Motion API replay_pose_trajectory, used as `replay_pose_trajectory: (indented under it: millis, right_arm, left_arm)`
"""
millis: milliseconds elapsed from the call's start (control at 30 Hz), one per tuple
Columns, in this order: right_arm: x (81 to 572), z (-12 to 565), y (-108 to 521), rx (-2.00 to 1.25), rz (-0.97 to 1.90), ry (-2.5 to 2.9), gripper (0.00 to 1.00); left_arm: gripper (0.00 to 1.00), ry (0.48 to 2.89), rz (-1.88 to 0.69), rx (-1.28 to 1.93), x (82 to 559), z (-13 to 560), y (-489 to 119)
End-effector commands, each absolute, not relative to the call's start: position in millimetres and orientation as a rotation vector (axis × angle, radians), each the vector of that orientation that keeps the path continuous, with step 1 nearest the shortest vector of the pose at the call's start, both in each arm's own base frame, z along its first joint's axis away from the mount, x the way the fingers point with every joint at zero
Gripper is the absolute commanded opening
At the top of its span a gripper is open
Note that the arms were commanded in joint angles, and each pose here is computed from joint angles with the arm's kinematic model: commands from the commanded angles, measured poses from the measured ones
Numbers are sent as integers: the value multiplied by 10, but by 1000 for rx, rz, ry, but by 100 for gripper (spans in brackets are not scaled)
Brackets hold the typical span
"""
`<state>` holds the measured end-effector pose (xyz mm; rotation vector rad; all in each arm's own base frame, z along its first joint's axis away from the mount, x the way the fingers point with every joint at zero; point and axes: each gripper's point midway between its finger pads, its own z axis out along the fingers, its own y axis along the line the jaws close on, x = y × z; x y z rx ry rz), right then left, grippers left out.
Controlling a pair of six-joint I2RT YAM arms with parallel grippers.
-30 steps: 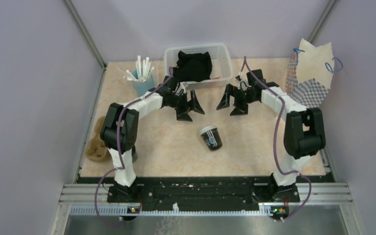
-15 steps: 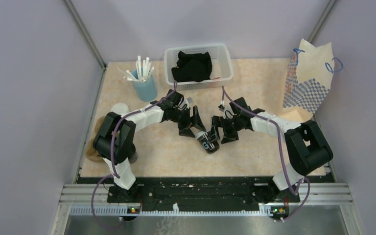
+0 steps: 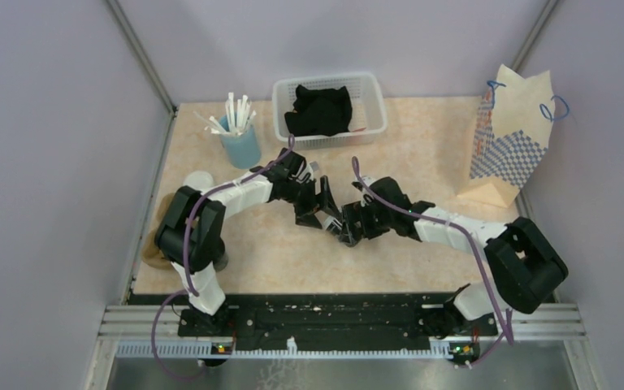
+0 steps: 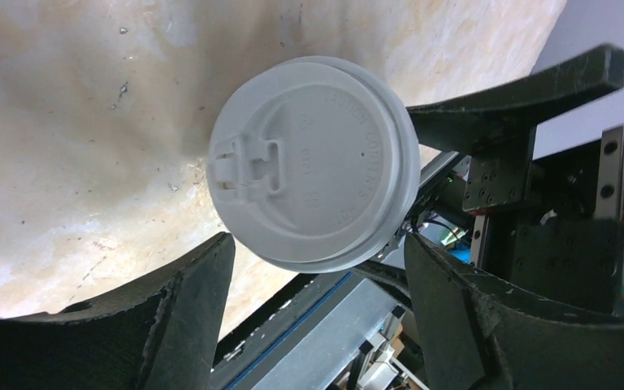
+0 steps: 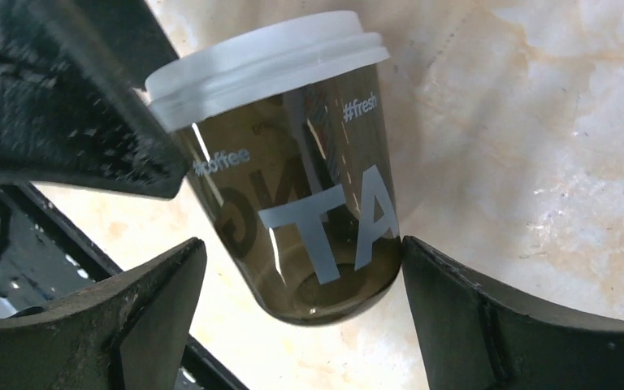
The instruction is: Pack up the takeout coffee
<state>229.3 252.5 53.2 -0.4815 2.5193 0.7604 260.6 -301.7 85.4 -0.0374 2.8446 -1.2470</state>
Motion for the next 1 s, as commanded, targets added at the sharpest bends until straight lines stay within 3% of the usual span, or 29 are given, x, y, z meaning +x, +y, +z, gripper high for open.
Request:
replay_pose_trajectory:
  millis: [0,233,433,700,800,900,933,967]
  right_arm:
    - [2456,750,2632,-584,734,2294,88]
    - [2412,811,2753,-761,803,2102,79]
    - [2427,742,2769,-820,791,2045,77]
    - [2338,644,2798,-893,835,1981,68]
    - [2322,638,2808,-898,845,1962,66]
    - [2343,585,2788,-916,815,2002,71]
    - [2358,560,2775,-923,794,2021,75]
    - [2368,535,2760,-931,777,2040,85]
  left_arm:
    - [85,2825,-1179,-19,2717,956,-2933]
    - [98,2803,-1177,-41,2764,1084,-2739]
    - [99,2795,-1231,17,2889,1185,-2675]
    - [98,2831,-1537,112,2683,1063,-2840]
    - [98,2852,-1499,93,2692,989,-2807]
    - [98,2872,-1390,66,2738,941,-2742]
    - [98,2874,-1360,59,2749,938,-2720]
    - [98,2874,-1329,55,2767,936,-2696]
